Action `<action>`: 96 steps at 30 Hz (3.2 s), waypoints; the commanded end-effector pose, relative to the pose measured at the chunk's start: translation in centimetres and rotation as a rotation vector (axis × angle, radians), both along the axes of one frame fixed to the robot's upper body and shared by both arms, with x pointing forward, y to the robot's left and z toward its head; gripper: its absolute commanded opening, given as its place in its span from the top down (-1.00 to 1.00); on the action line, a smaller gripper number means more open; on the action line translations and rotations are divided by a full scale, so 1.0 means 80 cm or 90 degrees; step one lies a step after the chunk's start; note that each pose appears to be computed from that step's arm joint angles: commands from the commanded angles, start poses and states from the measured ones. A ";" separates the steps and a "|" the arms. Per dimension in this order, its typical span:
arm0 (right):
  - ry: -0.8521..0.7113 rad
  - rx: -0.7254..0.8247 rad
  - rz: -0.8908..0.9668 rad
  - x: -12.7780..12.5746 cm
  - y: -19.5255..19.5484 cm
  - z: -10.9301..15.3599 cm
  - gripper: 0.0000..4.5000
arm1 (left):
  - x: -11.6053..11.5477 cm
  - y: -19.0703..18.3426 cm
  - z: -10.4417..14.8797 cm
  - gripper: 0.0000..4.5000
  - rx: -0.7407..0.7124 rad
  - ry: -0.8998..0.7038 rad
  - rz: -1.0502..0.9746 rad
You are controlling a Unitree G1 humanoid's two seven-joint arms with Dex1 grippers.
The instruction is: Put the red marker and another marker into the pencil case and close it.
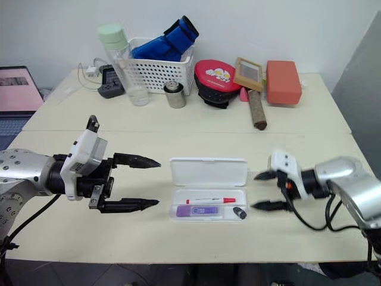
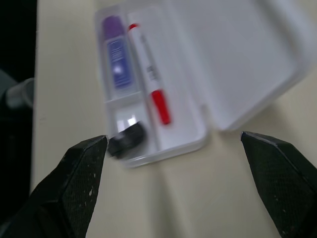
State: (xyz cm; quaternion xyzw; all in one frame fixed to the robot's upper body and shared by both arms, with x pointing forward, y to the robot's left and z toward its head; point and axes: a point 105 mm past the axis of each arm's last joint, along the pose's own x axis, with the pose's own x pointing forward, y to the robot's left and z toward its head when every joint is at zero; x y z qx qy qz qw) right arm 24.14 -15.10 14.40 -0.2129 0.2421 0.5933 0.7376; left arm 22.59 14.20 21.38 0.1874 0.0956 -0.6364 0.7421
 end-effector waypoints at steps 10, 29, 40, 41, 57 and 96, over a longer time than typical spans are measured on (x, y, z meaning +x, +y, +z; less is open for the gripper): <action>-0.051 -0.060 -0.026 -0.004 0.016 -0.037 -0.83 | 0.013 -0.019 0.004 -1.00 0.007 -0.021 -0.078; -0.049 -0.054 0.009 -0.006 0.036 -0.047 0.96 | 0.014 -0.020 0.006 -1.00 0.011 -0.031 -0.075; -0.048 -0.044 0.011 0.000 0.046 -0.049 0.96 | 0.015 -0.021 0.008 -1.00 0.007 -0.036 -0.069; -0.049 -0.045 0.010 0.002 0.046 -0.049 0.96 | 0.015 -0.021 0.008 -1.00 0.007 -0.036 -0.069; -0.039 0.011 0.045 -0.014 0.052 -0.020 0.96 | 0.014 -0.024 0.007 -1.00 0.004 -0.034 -0.068; -0.029 -0.042 -0.018 0.003 0.042 -0.039 0.96 | 0.014 -0.027 0.007 -1.00 -0.002 -0.029 -0.072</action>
